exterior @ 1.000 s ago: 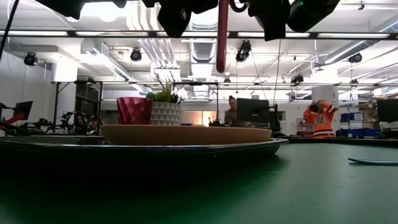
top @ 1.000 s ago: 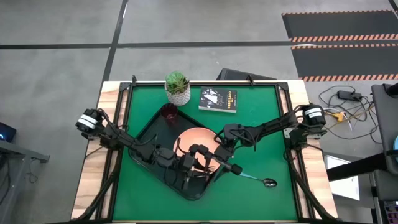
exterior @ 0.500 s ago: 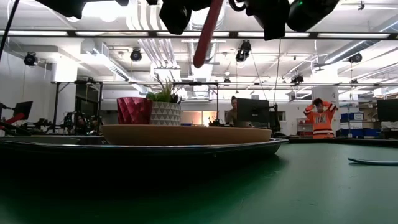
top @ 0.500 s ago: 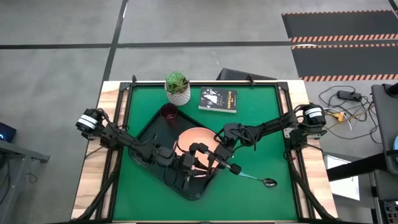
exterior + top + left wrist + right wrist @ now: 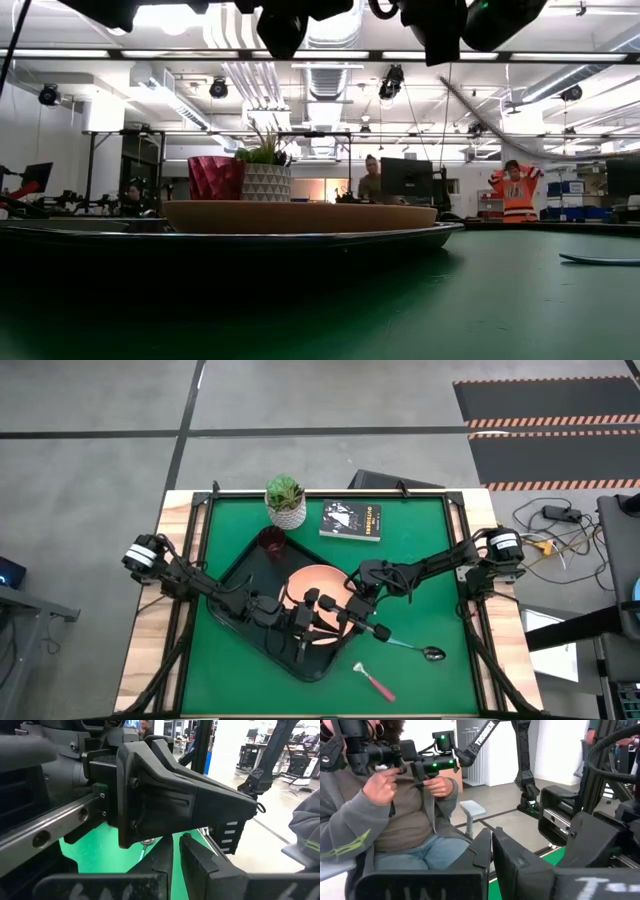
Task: Pick and place plate/cup/fork/spoon on tray
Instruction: Put the pink fork on the black tray to the bottom of the red cup
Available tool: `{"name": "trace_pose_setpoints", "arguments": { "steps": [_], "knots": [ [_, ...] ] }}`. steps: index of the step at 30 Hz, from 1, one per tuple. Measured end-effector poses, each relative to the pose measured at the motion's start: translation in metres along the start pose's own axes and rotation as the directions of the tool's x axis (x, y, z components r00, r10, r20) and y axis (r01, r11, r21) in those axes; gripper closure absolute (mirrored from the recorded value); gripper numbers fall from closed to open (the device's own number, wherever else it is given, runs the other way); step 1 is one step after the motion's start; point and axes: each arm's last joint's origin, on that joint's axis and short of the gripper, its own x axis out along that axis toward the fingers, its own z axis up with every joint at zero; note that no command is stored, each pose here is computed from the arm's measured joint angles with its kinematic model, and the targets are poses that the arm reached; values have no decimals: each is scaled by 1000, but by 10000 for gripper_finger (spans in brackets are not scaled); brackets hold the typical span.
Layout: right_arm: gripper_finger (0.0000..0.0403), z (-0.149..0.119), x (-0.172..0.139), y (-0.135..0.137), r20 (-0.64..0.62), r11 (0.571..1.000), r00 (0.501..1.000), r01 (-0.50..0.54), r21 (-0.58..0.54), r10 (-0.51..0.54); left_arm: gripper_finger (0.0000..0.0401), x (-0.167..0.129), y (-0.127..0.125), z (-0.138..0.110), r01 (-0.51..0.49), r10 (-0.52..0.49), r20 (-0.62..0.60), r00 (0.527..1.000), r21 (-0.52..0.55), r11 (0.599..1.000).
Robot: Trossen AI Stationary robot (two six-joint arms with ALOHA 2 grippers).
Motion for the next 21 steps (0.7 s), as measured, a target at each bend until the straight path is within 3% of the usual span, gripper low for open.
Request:
{"name": "trace_pose_setpoints", "arguments": {
  "steps": [7, 13, 17, 21],
  "knots": [
    [395, -5, -12, -6, -19, 998, 999, 51, 36, -51, 360, -7, 2, 3, -22, 21, -78, 997, -15, 1000],
    [394, 0, -50, -4, -125, 980, 979, 175, 96, -163, 337, -22, 4, 13, -84, 74, -189, 979, -46, 995],
    [394, 6, -72, 14, -259, 938, 917, 335, 91, -303, 333, -31, 7, 19, -155, 143, -210, 967, -39, 987],
    [394, 16, -85, 43, -331, 862, 825, 504, 61, -459, 333, -34, 7, 22, -173, 163, -214, 963, -29, 985]
  ]
}}
